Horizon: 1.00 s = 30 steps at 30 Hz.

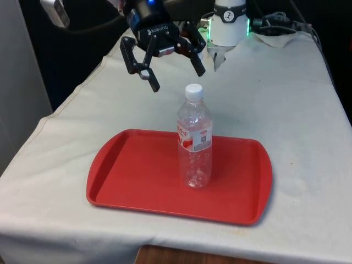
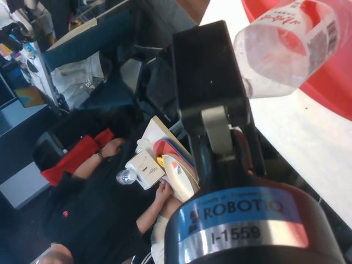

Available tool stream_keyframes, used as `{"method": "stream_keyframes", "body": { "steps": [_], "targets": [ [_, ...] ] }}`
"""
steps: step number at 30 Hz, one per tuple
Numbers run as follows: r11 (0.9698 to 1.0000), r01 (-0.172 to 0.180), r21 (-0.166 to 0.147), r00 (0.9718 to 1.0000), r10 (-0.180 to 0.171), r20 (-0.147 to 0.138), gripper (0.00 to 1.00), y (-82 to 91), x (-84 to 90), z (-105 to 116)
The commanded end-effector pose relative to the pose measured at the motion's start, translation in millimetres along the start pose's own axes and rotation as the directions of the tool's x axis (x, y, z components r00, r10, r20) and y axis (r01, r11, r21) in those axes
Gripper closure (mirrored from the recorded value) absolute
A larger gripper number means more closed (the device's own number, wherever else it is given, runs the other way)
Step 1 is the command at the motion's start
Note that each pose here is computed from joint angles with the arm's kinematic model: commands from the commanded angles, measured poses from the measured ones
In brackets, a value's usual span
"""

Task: Place the bottle upright on the tray.

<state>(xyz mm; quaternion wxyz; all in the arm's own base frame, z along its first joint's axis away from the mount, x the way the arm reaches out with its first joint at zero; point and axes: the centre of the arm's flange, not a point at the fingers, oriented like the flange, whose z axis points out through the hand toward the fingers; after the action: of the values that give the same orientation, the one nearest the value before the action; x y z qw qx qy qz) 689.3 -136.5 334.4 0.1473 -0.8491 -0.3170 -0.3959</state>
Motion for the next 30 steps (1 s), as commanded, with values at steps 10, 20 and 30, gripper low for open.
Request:
{"method": "stream_keyframes", "body": {
  "steps": [10, 20, 30],
  "targets": [
    [0.9999, -0.004, -0.012, 0.9999, 0.003, -0.016, 0.00, -0.1, 15.3, -15],
    [0.9997, -0.002, -0.025, 0.9996, 0.001, -0.028, 0.00, 2.1, 26.0, -27],
    [0.9987, 0.017, -0.048, 0.9994, -0.019, -0.029, 0.00, 6.4, 35.4, -39]
  ]
}}
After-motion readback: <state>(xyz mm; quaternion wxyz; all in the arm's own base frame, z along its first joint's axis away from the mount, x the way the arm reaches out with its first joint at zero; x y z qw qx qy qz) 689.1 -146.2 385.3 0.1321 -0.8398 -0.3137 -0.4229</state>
